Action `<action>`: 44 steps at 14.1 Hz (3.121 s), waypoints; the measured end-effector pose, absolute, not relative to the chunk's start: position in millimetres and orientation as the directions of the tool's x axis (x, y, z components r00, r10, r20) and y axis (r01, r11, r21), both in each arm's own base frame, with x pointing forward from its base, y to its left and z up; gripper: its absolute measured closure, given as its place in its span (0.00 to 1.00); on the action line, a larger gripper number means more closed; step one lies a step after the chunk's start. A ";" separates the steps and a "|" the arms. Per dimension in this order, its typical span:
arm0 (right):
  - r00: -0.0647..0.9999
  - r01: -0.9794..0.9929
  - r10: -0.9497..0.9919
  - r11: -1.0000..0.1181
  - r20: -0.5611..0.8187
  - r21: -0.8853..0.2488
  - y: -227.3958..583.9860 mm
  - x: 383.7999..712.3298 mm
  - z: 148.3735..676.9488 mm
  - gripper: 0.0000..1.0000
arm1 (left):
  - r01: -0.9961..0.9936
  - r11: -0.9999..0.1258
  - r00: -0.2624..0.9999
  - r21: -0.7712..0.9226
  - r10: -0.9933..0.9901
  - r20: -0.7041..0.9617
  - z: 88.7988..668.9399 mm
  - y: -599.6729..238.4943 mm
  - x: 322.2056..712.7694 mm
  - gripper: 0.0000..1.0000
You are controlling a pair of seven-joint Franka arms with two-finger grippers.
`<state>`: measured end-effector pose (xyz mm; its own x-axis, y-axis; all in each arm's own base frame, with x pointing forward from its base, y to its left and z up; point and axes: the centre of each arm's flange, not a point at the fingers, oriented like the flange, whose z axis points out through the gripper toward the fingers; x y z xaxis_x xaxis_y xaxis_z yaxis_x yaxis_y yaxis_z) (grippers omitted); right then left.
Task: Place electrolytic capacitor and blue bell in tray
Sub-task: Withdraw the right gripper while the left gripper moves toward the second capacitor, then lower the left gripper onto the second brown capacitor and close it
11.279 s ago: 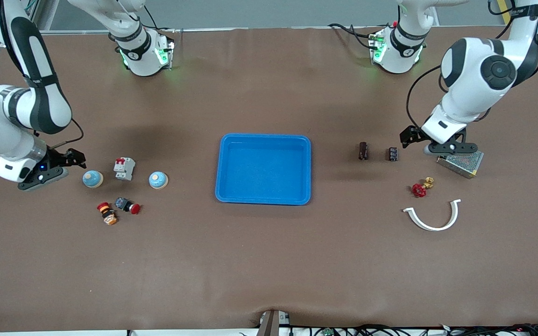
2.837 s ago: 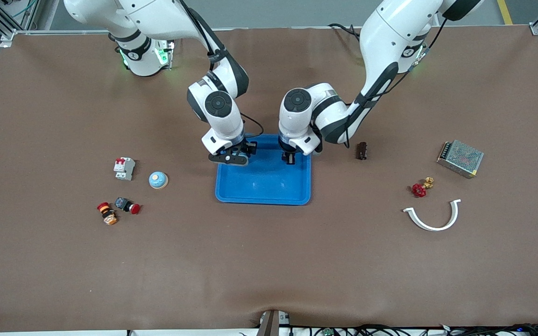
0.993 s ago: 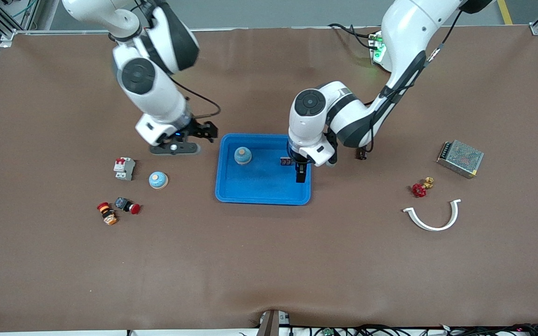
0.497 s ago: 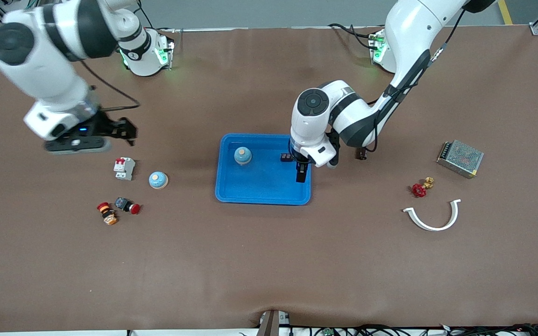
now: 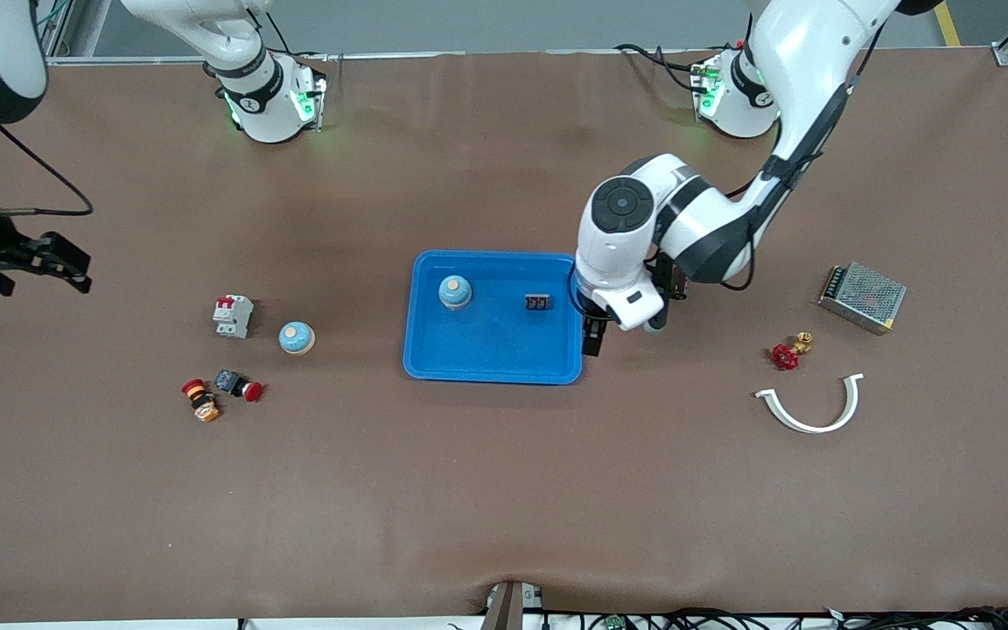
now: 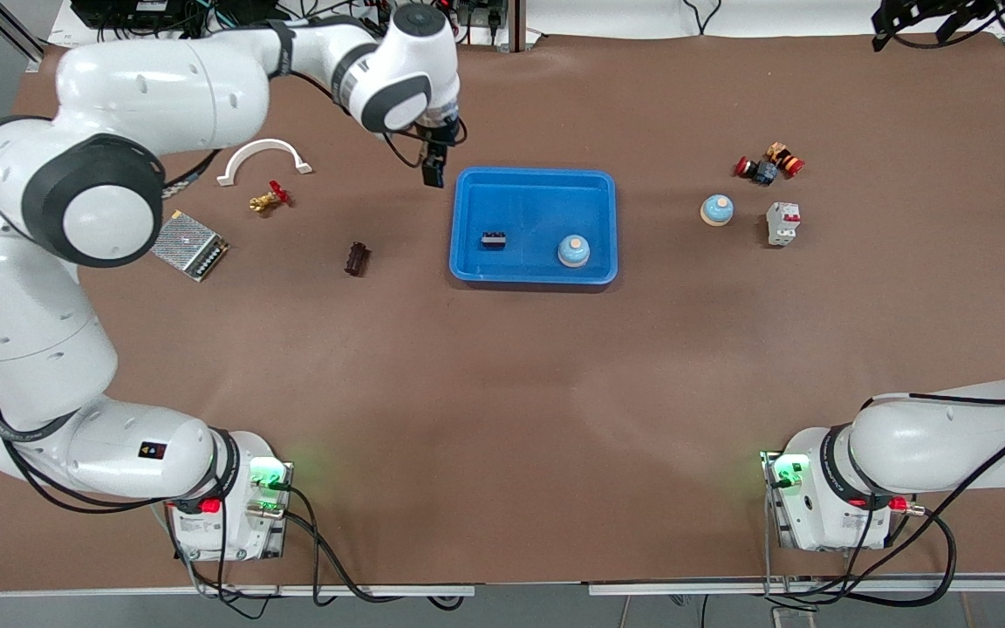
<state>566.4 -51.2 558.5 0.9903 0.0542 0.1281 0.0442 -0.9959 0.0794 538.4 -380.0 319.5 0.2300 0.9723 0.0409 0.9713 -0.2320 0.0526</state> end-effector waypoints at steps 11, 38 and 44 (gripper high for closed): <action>0.983 0.040 0.056 -0.995 0.176 0.090 -50.3 586.7 587.5 0.00 | 0.928 -0.372 0.370 0.026 0.927 0.068 352.8 -342.5 553.3 0.00; 0.980 0.015 0.020 -0.999 0.197 0.028 -55.8 586.5 602.7 0.00 | 0.040 -0.999 0.999 -0.015 0.040 0.013 316.1 -228.2 545.4 0.00; 0.978 0.012 0.018 -1.000 0.206 0.029 -57.5 586.7 607.4 0.00 | 0.006 -0.999 1.000 0.046 0.007 0.022 273.4 -226.7 502.0 0.00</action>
